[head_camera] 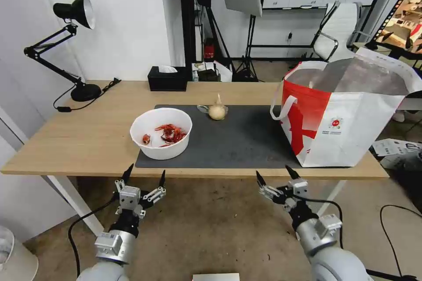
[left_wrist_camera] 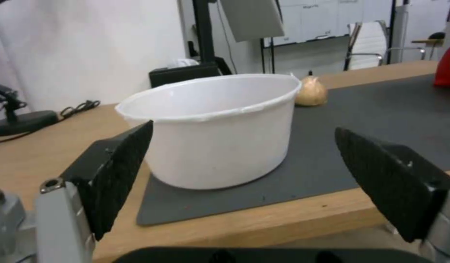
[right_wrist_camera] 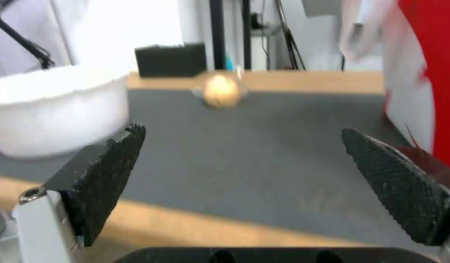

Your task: Pick up the trash from the table and place it into the takeout bag.

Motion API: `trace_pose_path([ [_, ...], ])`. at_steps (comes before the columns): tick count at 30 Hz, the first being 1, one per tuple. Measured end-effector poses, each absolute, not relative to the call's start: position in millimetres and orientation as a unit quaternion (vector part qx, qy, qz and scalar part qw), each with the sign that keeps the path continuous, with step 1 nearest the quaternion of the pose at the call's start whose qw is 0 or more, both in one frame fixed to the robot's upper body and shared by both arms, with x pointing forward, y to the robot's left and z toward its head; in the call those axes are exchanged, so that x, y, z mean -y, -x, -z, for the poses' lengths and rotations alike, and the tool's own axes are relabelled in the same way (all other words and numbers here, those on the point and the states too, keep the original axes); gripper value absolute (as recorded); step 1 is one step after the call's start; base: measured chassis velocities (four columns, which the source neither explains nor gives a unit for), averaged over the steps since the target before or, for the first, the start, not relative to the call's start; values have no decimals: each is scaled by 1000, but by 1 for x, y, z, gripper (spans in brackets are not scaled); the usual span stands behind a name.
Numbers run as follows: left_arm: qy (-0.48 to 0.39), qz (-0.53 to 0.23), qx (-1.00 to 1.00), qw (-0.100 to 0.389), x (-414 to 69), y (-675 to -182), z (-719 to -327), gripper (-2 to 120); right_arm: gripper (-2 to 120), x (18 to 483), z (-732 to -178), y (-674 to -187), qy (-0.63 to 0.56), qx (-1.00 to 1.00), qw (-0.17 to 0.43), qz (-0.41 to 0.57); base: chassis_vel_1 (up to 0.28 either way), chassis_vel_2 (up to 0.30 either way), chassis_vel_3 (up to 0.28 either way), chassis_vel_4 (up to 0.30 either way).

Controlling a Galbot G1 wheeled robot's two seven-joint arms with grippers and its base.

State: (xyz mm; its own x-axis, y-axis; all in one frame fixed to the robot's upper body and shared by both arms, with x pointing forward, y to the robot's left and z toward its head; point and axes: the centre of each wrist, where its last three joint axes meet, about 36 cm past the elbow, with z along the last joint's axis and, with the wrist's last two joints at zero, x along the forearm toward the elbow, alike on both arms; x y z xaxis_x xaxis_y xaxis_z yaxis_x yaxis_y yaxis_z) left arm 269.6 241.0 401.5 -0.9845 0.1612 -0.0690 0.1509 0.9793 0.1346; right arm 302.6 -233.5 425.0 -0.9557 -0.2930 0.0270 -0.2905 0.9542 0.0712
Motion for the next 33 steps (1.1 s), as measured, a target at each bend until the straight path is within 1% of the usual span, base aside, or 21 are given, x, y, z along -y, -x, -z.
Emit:
trace_pose_path([
  [2, -91, -64, -993, 38, -240, -277, -401, 100, 100, 231, -435, -321, -159, 987, 4, 32, 0, 0, 0, 0],
  [3, -91, -64, -993, 38, -240, -277, -401, 100, 100, 231, -435, -321, -159, 987, 4, 32, 0, 0, 0, 0],
  [6, -96, -68, -992, 37, -242, -281, -402, 100, 100, 226, -441, -358, -162, 987, 3, 25, 0, 0, 0, 0],
  [7, -96, -68, -992, 37, -242, -281, -402, 100, 100, 226, -441, -358, -162, 987, 3, 25, 0, 0, 0, 0],
  [9, -96, -68, -992, 36, -243, -281, -402, 100, 100, 219, -448, -385, -150, 989, 6, 16, 0, 0, 0, 0],
  [10, -96, -68, -992, 36, -243, -281, -402, 100, 100, 219, -448, -385, -150, 989, 6, 16, 0, 0, 0, 0],
  [12, -94, -67, -993, 32, -243, -280, -400, 100, 100, 208, -454, -412, -135, 991, 18, 17, 0, 0, 0, 0],
  [13, -94, -67, -993, 32, -243, -280, -400, 100, 100, 208, -454, -412, -135, 991, 18, 17, 0, 0, 0, 0],
  [18, -90, -63, -994, 28, -241, -279, -396, 100, 100, 199, -462, -454, -117, 992, 38, 31, 0, 0, 0, 0],
  [19, -90, -63, -994, 28, -241, -279, -396, 100, 100, 199, -462, -454, -117, 992, 38, 31, 0, 0, 0, 0],
  [22, -88, -62, -994, 24, -240, -281, -393, 100, 100, 197, -472, -503, -107, 992, 58, 47, 0, 0, 0, 0],
  [23, -88, -62, -994, 24, -240, -281, -393, 100, 100, 197, -472, -503, -107, 992, 58, 47, 0, 0, 0, 0],
  [25, -87, -64, -994, 22, -242, -283, -392, 100, 100, 194, -477, -531, -104, 992, 64, 44, 0, 0, 0, 0],
  [26, -87, -64, -994, 22, -242, -283, -392, 100, 100, 194, -477, -531, -104, 992, 64, 44, 0, 0, 0, 0],
  [29, -86, -65, -994, 21, -242, -284, -393, 100, 100, 185, -483, -570, -110, 990, 78, 44, 0, 0, 0, 0],
  [30, -86, -65, -994, 21, -242, -284, -393, 100, 100, 185, -483, -570, -110, 990, 78, 44, 0, 0, 0, 0],
  [33, -85, -66, -994, 20, -243, -286, -392, 100, 100, 175, -484, -599, -117, 988, 92, 43, 0, 0, 0, 0],
])
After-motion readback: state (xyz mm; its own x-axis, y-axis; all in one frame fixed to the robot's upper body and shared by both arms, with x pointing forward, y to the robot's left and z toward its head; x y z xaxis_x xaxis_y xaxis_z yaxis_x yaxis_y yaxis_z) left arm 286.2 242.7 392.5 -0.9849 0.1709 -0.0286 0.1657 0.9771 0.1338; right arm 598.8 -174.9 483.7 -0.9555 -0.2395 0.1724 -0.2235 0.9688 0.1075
